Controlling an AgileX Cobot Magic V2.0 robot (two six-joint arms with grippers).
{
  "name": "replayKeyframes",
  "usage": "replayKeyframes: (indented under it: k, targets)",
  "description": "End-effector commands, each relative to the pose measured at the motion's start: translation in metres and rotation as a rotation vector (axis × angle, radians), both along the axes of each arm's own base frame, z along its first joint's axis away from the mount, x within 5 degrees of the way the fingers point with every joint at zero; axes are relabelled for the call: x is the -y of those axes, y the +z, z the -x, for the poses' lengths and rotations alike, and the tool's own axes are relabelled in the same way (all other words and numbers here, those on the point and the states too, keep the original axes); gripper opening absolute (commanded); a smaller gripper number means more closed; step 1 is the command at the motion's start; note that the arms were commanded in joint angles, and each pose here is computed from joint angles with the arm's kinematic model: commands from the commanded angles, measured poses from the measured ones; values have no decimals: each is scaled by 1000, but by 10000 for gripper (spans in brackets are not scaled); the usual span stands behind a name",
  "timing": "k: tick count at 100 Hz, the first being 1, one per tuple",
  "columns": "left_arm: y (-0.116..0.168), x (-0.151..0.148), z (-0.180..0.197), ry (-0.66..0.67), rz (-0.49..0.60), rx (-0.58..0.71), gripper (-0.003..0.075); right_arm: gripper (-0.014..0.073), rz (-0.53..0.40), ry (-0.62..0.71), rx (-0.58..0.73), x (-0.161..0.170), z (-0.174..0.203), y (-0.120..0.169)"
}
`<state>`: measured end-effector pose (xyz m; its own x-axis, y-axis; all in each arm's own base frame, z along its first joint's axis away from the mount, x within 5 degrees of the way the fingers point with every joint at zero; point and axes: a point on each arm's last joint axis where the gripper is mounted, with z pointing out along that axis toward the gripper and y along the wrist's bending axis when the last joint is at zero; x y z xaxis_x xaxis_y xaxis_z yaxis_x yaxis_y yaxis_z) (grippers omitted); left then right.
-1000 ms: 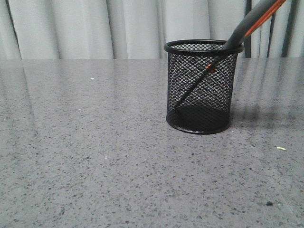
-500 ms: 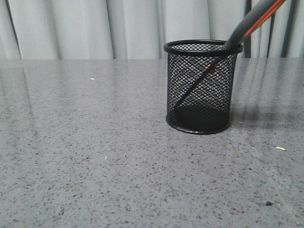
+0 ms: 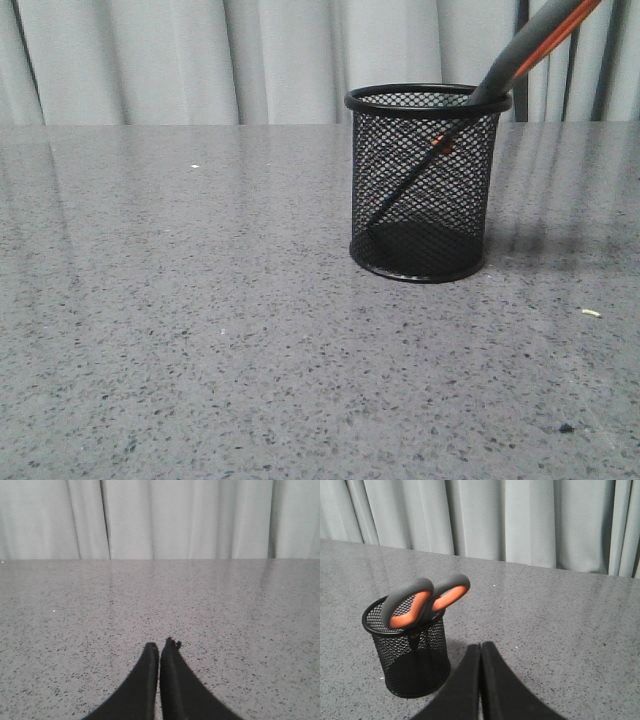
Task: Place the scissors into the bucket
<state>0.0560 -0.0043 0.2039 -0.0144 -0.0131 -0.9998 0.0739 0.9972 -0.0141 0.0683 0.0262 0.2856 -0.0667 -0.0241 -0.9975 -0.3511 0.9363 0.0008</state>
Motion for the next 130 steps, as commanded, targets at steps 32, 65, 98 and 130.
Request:
replayKeyframes:
  k: [32, 65, 98, 130]
  targets:
    - [-6, 0, 0, 6, 14, 55, -20, -73, -6, -12, 95, 1, 0, 15]
    - [-6, 0, 0, 6, 14, 55, -20, -73, 30, -175, 168, 14, 4, -13]
    - [-6, 0, 0, 6, 14, 55, -20, -73, 47, -250, 131, 20, 14, -82]
    - [-6, 0, 0, 6, 14, 55, -20, -73, 77, -257, 118, 21, 14, -84]
